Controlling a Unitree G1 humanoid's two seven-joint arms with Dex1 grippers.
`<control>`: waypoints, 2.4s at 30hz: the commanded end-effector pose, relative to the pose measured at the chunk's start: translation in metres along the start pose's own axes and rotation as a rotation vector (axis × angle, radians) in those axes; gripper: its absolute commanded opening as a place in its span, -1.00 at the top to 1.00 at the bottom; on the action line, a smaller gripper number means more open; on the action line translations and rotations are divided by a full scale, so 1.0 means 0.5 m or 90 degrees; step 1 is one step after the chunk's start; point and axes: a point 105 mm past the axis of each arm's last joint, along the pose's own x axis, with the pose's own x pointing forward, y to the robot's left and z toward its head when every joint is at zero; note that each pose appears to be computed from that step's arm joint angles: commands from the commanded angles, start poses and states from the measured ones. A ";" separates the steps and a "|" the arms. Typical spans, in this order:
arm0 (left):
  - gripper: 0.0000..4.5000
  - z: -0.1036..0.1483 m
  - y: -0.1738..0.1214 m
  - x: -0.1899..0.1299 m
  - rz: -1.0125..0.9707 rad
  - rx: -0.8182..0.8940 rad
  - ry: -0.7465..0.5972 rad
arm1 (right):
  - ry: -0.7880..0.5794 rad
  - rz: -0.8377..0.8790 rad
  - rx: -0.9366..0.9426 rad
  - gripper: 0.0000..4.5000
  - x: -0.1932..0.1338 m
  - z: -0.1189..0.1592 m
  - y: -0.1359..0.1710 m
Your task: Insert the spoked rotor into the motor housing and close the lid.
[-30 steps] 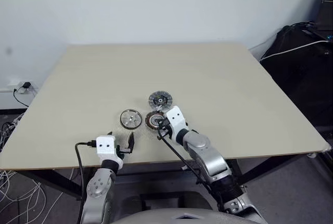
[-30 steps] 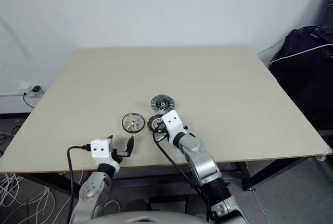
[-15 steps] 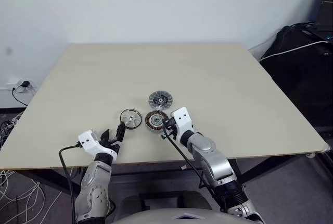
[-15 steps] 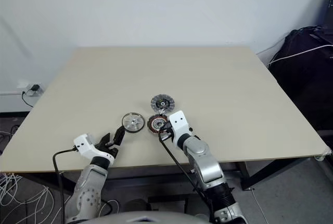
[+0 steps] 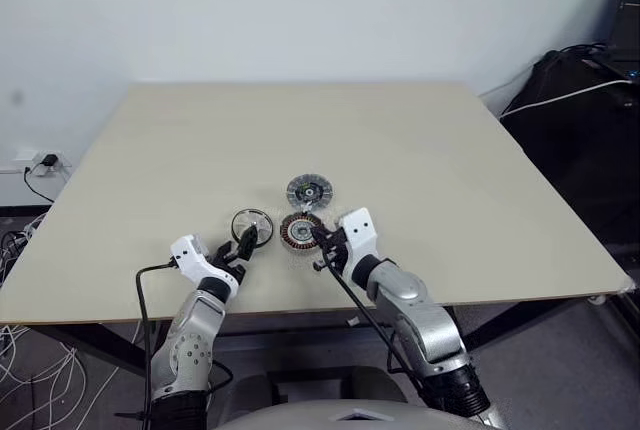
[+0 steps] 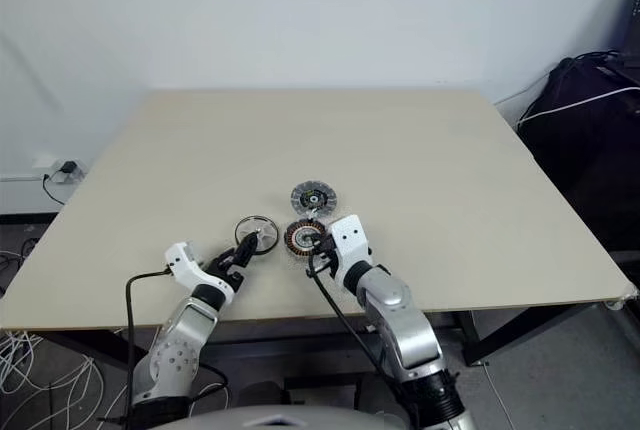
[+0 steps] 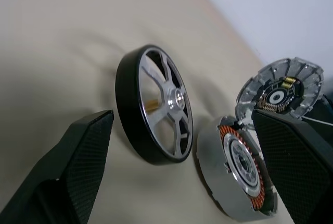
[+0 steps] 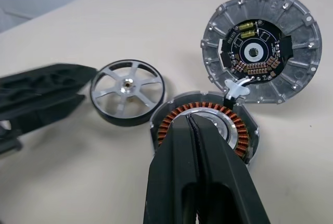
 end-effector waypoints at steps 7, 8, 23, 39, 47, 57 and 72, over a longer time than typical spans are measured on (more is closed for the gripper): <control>-1.00 0.004 -0.012 0.019 -0.025 -0.036 0.018 | -0.039 0.009 0.006 0.98 -0.014 0.034 0.008; -1.00 0.004 -0.013 0.020 -0.026 -0.039 0.019 | -0.038 0.012 0.006 0.98 -0.014 0.034 0.009; -0.73 -0.009 -0.013 0.040 -0.033 -0.084 0.046 | -0.007 0.070 0.002 1.00 -0.025 0.018 0.029; 0.83 -0.010 -0.012 0.057 -0.026 -0.092 0.050 | -0.008 0.053 0.004 1.00 -0.026 0.018 0.020; 0.83 0.015 -0.040 0.013 -0.092 -0.122 0.002 | -0.004 0.053 0.006 1.00 -0.033 0.014 0.019; 0.83 0.008 -0.102 -0.069 -0.228 -0.190 0.027 | 0.018 0.084 0.016 1.00 -0.045 0.001 0.028; 0.83 -0.057 -0.174 -0.004 -0.298 -0.210 0.143 | 0.028 0.080 0.010 1.00 -0.053 -0.002 0.024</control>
